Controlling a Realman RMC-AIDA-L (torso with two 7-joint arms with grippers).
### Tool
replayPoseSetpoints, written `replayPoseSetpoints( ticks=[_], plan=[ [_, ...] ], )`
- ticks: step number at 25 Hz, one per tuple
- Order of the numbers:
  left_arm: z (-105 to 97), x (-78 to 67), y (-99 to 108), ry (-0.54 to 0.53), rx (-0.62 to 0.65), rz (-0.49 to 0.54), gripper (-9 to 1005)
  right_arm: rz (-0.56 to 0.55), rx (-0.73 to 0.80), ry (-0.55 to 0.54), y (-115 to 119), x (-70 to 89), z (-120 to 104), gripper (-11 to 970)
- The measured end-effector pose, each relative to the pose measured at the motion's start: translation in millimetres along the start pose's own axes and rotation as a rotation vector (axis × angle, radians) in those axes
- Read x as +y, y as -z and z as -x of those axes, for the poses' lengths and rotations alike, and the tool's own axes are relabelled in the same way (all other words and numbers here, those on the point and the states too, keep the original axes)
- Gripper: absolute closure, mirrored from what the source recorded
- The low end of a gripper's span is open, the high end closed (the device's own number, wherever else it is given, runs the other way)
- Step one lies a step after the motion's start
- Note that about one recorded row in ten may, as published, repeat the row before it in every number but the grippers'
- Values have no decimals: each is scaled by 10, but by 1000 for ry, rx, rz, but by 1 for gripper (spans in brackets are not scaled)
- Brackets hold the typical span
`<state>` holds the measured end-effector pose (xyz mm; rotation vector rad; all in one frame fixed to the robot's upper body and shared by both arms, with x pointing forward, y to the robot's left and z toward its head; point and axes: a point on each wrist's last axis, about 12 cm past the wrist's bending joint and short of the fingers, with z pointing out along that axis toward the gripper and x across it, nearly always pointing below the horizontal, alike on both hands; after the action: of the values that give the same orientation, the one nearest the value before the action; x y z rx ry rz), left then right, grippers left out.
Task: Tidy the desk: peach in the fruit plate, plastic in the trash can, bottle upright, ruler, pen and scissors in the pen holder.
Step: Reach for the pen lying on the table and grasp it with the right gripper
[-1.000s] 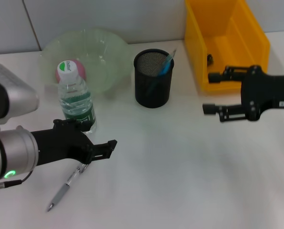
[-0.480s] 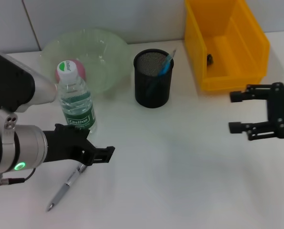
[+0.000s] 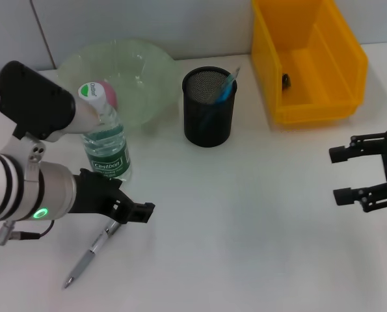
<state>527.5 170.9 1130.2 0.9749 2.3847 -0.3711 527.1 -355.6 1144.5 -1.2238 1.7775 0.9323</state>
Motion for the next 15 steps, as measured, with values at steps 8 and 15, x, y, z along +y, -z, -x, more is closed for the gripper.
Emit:
replayPoseSetpoints(
  ticks=[8, 15],
  plan=[
    [13, 7, -31, 15, 46, -10, 212, 6, 30, 2, -136, -52, 33, 168],
    [40, 61, -37, 65, 98, 46, 212, -19, 30, 1, -188, -98, 44, 168]
  ],
)
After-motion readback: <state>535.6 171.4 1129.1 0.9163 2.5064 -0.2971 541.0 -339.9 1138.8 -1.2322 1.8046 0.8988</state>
